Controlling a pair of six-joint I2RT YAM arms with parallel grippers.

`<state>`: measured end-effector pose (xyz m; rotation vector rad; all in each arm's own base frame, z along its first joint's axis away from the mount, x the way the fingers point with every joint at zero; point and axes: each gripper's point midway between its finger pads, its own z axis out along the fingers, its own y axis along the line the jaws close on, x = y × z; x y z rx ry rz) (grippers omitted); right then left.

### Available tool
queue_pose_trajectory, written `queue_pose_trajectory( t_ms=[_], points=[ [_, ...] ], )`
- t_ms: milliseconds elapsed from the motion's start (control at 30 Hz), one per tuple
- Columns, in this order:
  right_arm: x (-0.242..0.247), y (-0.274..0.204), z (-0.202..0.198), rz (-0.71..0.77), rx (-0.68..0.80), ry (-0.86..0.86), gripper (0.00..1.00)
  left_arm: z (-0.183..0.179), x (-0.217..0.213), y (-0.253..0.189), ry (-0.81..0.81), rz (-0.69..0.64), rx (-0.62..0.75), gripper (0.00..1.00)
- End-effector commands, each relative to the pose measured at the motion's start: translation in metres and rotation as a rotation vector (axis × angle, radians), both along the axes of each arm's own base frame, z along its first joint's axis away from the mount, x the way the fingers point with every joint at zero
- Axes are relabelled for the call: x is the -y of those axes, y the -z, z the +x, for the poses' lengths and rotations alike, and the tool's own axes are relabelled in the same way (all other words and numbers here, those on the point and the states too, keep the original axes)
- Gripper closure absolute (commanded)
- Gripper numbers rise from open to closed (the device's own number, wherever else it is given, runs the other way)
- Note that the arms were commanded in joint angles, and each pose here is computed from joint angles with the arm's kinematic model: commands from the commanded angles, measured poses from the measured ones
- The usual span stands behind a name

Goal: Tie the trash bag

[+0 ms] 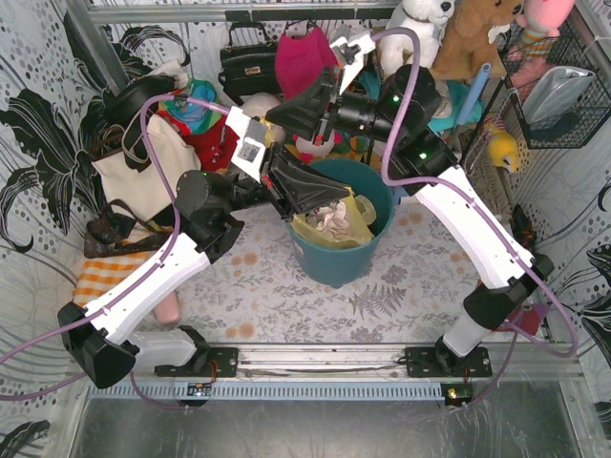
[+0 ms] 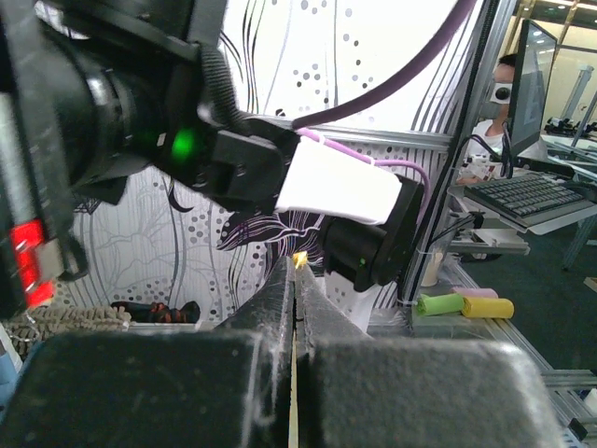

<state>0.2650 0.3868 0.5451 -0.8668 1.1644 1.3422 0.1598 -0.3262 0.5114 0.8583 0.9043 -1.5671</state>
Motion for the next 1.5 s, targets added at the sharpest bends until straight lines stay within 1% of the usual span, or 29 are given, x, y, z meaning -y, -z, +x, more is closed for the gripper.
queue_pose_trajectory(
  t_ms=[0, 100, 333, 533, 667, 700, 733, 800, 833, 900, 967, 1100, 1200, 1367, 1467],
  points=[
    [0.036, -0.037, -0.006, 0.086, 0.079, 0.181, 1.0, -0.003, -0.004, -0.006, -0.02, -0.025, 0.04, 1.0],
    [0.049, -0.042, -0.005, 0.109, 0.068, 0.249, 1.0, -0.002, -0.004, -0.005, -0.027, -0.022, 0.042, 1.0],
    [0.063, -0.048, -0.01, 0.133, 0.05, 0.293, 1.0, 0.001, -0.004, -0.008, -0.05, -0.029, 0.042, 1.0],
    [0.074, -0.043, -0.014, 0.097, 0.045, 0.334, 1.0, 0.006, -0.002, -0.003, -0.072, -0.007, 0.032, 1.0],
    [0.07, -0.039, -0.021, 0.032, 0.07, 0.29, 1.0, 0.002, -0.003, -0.001, -0.05, -0.005, 0.043, 1.0],
    [0.067, -0.038, -0.023, 0.01, 0.087, 0.267, 0.95, 0.0, -0.003, -0.001, -0.045, -0.007, 0.047, 1.0],
    [0.064, -0.038, -0.026, -0.006, 0.097, 0.241, 0.85, -0.001, -0.004, -0.001, -0.041, -0.008, 0.048, 1.0],
    [0.057, -0.033, -0.031, -0.035, 0.121, 0.183, 0.61, -0.003, -0.005, 0.0, -0.039, -0.008, 0.049, 1.0],
    [0.054, -0.032, -0.033, -0.042, 0.131, 0.16, 0.53, -0.003, -0.005, 0.0, -0.04, -0.008, 0.048, 1.0],
    [0.048, -0.029, -0.036, -0.055, 0.154, 0.114, 0.45, -0.003, -0.005, 0.001, -0.038, -0.007, 0.045, 1.0],
    [0.042, -0.027, -0.038, -0.064, 0.173, 0.074, 0.41, -0.004, -0.005, 0.001, -0.035, -0.008, 0.046, 1.0],
    [0.032, -0.022, -0.031, -0.092, 0.187, 0.047, 0.39, -0.005, -0.006, 0.0, -0.028, -0.01, 0.045, 1.0],
    [0.026, -0.02, -0.026, -0.099, 0.2, 0.032, 0.39, -0.006, -0.006, 0.001, -0.024, -0.008, 0.043, 1.0],
    [0.019, -0.018, -0.029, -0.096, 0.212, -0.025, 0.45, -0.006, -0.006, 0.002, -0.023, -0.006, 0.042, 1.0],
    [0.016, -0.017, -0.028, -0.085, 0.212, -0.036, 0.53, -0.005, -0.005, 0.004, -0.025, -0.004, 0.037, 1.0]
  ],
)
